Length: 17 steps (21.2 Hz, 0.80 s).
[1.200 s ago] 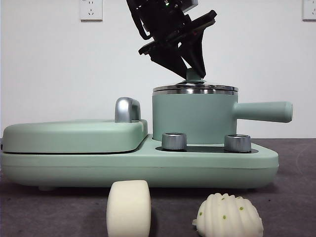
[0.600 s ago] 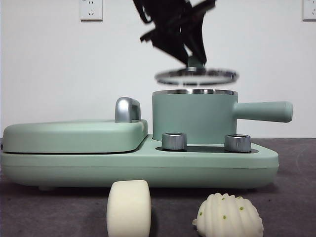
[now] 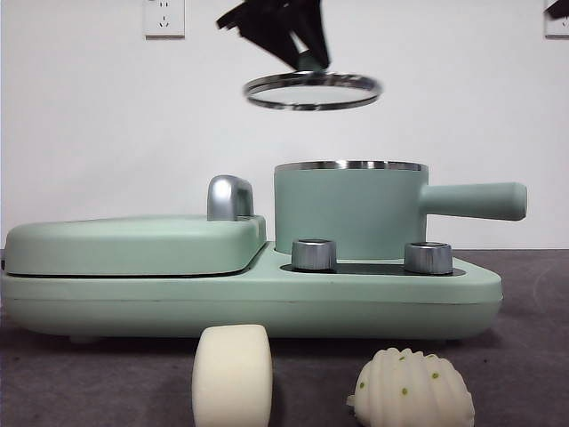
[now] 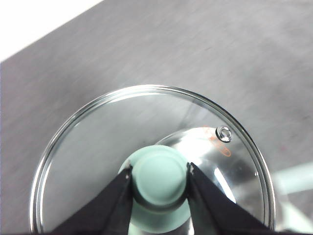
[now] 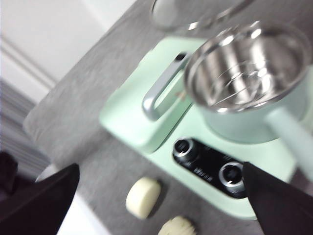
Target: Put the buns in a small steamer
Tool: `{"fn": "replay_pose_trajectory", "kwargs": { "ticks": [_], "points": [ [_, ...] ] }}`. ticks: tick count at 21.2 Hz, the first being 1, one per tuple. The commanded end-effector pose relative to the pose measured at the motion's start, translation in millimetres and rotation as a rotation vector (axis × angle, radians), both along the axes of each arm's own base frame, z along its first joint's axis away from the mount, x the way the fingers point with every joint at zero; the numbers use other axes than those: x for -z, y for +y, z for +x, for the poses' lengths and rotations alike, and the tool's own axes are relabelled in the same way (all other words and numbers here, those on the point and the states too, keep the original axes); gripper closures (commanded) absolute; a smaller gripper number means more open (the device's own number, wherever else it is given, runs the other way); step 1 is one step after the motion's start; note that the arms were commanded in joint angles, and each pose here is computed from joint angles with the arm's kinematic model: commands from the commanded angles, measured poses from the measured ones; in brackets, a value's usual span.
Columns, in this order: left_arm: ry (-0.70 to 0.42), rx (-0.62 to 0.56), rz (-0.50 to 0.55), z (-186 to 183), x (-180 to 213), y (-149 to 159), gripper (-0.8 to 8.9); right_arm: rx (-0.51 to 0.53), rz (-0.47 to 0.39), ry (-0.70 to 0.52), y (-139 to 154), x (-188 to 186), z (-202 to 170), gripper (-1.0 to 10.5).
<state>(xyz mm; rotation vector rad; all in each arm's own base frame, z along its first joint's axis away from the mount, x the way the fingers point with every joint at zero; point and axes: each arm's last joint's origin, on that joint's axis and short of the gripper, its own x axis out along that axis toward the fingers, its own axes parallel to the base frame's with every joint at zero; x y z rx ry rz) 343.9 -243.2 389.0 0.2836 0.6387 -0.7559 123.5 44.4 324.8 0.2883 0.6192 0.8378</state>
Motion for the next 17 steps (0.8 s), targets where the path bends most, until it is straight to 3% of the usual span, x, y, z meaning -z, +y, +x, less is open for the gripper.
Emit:
{"fn": "replay_pose_trajectory", "kwargs": {
  "ticks": [1,9,17],
  "points": [
    [-0.042,-0.020,-0.013,9,-9,11,7.66,-0.050,-0.005,0.040,14,-1,5,4.1],
    [-0.056,-0.182,-0.017,43,-10,71,7.66,-0.152,-0.164,0.307,96,24,20,4.2],
    [-0.052,-0.282,-0.012,58,-10,110,7.66,-0.207,-0.399,0.424,175,63,28,4.2]
  ]
}}
